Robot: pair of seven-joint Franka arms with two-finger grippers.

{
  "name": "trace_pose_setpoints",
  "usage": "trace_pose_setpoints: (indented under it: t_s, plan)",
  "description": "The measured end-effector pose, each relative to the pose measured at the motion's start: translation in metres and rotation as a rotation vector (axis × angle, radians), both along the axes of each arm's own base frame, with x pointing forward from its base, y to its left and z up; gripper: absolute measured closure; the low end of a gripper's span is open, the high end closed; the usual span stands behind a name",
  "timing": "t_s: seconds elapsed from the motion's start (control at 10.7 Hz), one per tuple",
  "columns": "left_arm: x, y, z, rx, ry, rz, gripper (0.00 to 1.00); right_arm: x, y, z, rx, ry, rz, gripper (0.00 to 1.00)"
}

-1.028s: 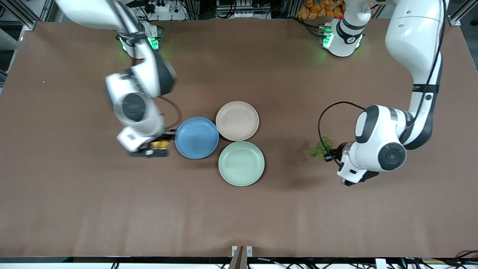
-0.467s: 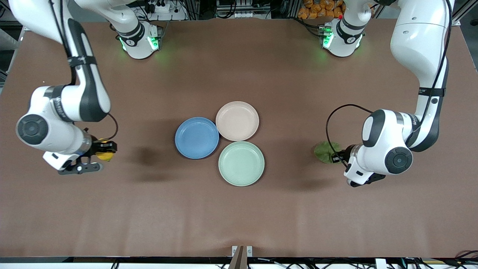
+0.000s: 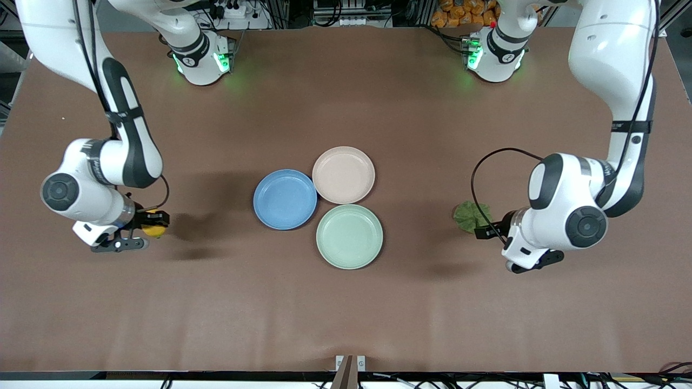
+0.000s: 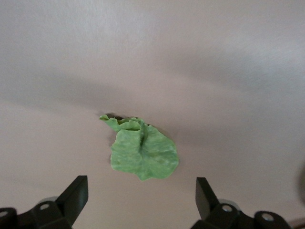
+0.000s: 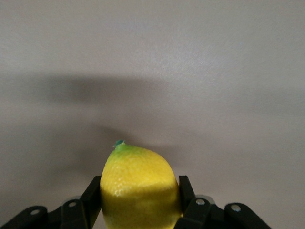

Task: Pick lemon and lettuce from blue and beige plates
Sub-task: 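Lower both items onto the table and open both grippers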

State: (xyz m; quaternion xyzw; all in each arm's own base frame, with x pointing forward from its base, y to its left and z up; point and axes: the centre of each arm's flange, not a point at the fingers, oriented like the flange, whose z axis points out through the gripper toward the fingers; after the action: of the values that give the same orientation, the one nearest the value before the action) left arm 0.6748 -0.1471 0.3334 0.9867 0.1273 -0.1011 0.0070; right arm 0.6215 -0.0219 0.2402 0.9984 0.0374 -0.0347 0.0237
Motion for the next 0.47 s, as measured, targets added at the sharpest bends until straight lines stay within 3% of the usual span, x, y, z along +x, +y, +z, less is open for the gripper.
trace_pose_setpoints:
  t_s: [0.47]
  plan:
    - [-0.016, -0.02, 0.124, -0.03, -0.163, -0.045, 0.0, -0.006, -0.004, -0.045, -0.001, -0.037, -0.029, 0.32]
